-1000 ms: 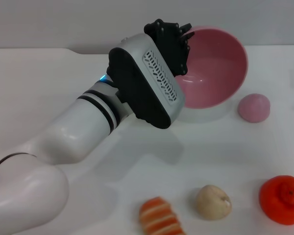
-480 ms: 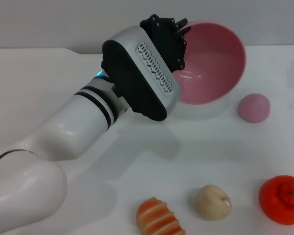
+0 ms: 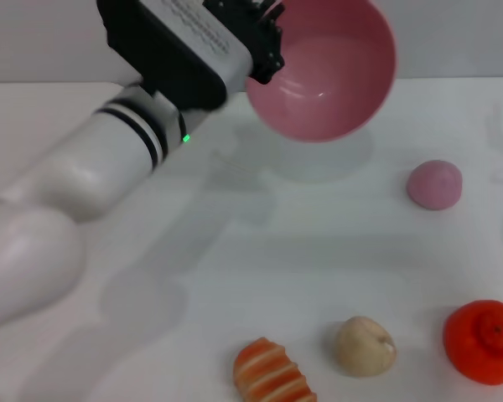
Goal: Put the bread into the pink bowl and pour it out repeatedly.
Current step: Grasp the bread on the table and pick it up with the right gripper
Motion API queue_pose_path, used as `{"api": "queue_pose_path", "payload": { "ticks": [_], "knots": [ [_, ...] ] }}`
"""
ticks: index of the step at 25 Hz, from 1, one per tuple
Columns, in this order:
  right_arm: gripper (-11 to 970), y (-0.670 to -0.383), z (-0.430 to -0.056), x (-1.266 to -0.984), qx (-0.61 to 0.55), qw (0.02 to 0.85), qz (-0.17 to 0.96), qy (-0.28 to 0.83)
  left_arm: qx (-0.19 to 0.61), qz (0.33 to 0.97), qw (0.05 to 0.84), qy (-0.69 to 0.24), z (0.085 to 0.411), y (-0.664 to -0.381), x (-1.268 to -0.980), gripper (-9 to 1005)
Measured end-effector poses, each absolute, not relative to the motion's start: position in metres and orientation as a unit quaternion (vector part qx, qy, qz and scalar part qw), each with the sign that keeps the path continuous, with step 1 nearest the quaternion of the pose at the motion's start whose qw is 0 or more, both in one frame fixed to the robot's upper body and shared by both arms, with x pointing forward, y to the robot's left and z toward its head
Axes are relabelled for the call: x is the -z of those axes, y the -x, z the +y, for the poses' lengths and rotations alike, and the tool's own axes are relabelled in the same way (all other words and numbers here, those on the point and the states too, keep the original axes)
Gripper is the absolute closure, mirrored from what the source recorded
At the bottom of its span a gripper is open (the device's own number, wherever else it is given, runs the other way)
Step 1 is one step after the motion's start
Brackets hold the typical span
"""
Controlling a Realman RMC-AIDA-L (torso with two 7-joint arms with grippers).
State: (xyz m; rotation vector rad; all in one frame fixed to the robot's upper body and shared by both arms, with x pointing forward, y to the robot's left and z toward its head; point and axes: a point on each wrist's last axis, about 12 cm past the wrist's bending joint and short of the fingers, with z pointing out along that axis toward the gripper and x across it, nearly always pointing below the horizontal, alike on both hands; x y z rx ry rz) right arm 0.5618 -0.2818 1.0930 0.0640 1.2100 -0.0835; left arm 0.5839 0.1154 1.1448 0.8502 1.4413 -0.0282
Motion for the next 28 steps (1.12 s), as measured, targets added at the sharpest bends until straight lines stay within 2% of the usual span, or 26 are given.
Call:
{"api": "queue_pose_path", "payload": {
  "ticks": [9, 12, 13, 14, 15, 18, 19, 21, 28],
  "knots": [
    [317, -0.567, -0.279, -1.090, 0.033, 0.808, 0.588, -0.027, 0.100, 0.759, 0.560, -0.317, 0.147, -0.632, -1.163, 921],
    [317, -0.571, -0.278, -1.088, 0.030, 0.798, 0.601, -0.026, 0.100, 0.759, 0.560, -0.317, 0.147, -0.632, -1.163, 921],
    [317, -0.572, -0.277, -1.087, 0.029, 0.795, 0.605, -0.025, 0.139, 0.803, 0.508, -0.279, 0.175, -0.654, -1.172, 920],
    [317, -0.574, -0.277, -1.086, 0.027, 0.791, 0.610, -0.023, 0.139, 0.803, 0.508, -0.279, 0.175, -0.654, -1.172, 920],
    [316, -0.576, -0.276, -1.086, 0.025, 0.787, 0.616, -0.021, 0.157, 0.822, 0.484, -0.257, 0.194, -0.664, -1.177, 920],
    [316, -0.584, -0.274, -1.083, 0.019, 0.768, 0.640, -0.017, 0.157, 0.822, 0.484, -0.257, 0.194, -0.664, -1.177, 920],
    [316, -0.588, -0.273, -1.083, 0.016, 0.760, 0.650, -0.017, 0.209, 0.836, 0.447, -0.239, 0.230, -0.669, -1.189, 920],
    [316, -0.598, -0.271, -1.082, 0.009, 0.739, 0.673, -0.017, 0.230, 0.839, 0.435, -0.231, 0.250, -0.666, -1.196, 920],
    [315, -0.639, -0.254, -1.087, -0.037, 0.635, 0.772, 0.004, 0.242, 0.850, 0.414, -0.219, 0.268, -0.655, -1.189, 919]
  ]
}}
